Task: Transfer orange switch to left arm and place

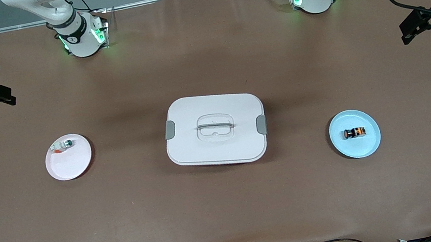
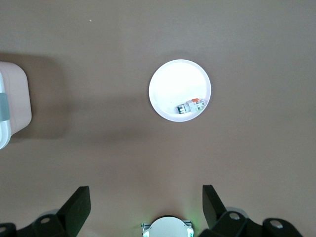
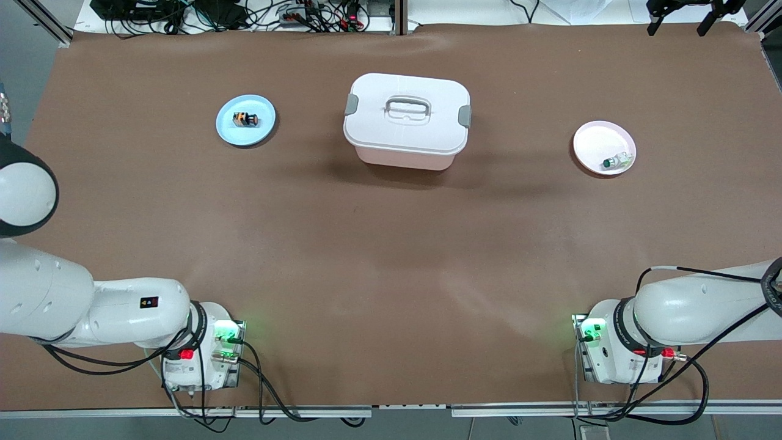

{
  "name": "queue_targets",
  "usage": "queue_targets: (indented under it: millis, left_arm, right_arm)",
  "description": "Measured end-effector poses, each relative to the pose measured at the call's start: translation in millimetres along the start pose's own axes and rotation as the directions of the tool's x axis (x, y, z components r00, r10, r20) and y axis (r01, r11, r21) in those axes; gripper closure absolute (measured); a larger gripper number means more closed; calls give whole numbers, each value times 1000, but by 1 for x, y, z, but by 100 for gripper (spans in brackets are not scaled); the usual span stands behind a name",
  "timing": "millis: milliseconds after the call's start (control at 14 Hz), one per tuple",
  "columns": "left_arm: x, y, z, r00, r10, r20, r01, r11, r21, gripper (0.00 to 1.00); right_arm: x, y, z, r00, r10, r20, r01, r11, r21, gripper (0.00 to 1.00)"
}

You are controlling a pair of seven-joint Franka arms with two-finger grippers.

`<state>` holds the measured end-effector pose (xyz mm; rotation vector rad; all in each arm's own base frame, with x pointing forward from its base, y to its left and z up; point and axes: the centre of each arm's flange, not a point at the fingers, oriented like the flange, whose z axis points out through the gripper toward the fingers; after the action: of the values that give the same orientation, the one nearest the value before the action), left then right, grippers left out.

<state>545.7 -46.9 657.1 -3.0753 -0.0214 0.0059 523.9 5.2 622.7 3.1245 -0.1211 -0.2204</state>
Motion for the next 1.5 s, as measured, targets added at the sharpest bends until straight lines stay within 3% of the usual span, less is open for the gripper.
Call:
queue_targets:
  millis: [429,1500]
  left_arm:
    - [-10,3,-1,1000,-1,18,2,999,-45,0]
    - [-35,1,-13,1000,-9,3,9,999,-37,0]
  right_arm:
    - [-1,5,-7,999,7,-36,-7,1000,5,0]
    - [-10,2,-17,996,9,-91,-3,998,67,0]
